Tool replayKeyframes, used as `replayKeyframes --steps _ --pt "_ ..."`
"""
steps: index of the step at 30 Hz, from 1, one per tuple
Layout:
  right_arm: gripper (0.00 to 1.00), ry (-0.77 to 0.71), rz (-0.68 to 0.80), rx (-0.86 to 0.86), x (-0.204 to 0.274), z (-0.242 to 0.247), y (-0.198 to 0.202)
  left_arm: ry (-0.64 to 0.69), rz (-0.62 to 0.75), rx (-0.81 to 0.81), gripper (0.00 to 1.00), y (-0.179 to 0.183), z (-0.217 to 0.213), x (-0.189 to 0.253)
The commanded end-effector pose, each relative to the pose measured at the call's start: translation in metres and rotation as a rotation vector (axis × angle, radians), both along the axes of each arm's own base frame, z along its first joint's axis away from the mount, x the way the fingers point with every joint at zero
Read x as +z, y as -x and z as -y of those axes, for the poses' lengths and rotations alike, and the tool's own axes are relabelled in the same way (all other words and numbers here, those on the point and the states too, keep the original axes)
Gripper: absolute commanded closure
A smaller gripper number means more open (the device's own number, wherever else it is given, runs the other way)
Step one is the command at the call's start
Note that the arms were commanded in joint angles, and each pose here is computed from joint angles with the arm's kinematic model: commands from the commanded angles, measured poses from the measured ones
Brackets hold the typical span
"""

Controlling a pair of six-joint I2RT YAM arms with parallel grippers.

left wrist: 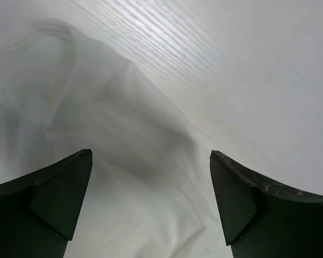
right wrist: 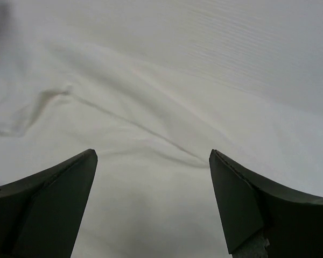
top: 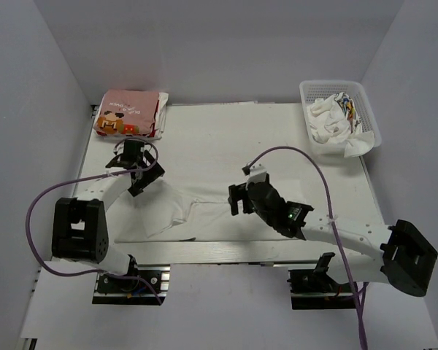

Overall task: Fold and stack the t-shirts
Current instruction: Fold the other side of the tshirt into a rectangle

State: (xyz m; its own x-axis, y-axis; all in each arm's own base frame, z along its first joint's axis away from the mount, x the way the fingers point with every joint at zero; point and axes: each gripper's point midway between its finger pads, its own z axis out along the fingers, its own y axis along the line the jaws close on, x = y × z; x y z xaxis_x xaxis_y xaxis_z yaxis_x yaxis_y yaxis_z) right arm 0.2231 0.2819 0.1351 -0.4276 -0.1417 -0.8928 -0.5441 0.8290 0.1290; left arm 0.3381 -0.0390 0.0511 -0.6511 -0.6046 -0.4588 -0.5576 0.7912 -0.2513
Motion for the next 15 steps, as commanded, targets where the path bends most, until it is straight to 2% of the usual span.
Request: replayKeyframes --steps 1,2,6,8,12,15 --pt "0.1 0.076 -0.047 -0.459 -0.009 0.07 -0.037 0.117 0.104 -0.112 0.0 0.003 0.028 0.044" --pt "0.1 0.112 -0.078 -0.523 -0.018 0.086 -0.044 0.146 0.109 -0.132 0.0 0.008 0.033 0.043" --pt "0.1 0.058 -0.192 -0.654 -0.036 0.106 -0.06 0.309 0.104 -0.202 0.0 0.046 0.06 0.017" --pt "0.1 0.055 -0.246 -0.66 -0.047 0.111 -0.065 0.314 0.059 -0.187 0.0 0.063 0.058 -0.002" --pt "0.1 0.078 -0.354 -0.689 -0.08 0.123 -0.082 0.296 -0.01 -0.175 0.0 0.072 0.056 -0.025" --pt "0.1 0.068 -0.438 -0.728 -0.102 0.135 -0.089 0.238 -0.014 -0.152 0.0 0.056 0.048 -0.03"
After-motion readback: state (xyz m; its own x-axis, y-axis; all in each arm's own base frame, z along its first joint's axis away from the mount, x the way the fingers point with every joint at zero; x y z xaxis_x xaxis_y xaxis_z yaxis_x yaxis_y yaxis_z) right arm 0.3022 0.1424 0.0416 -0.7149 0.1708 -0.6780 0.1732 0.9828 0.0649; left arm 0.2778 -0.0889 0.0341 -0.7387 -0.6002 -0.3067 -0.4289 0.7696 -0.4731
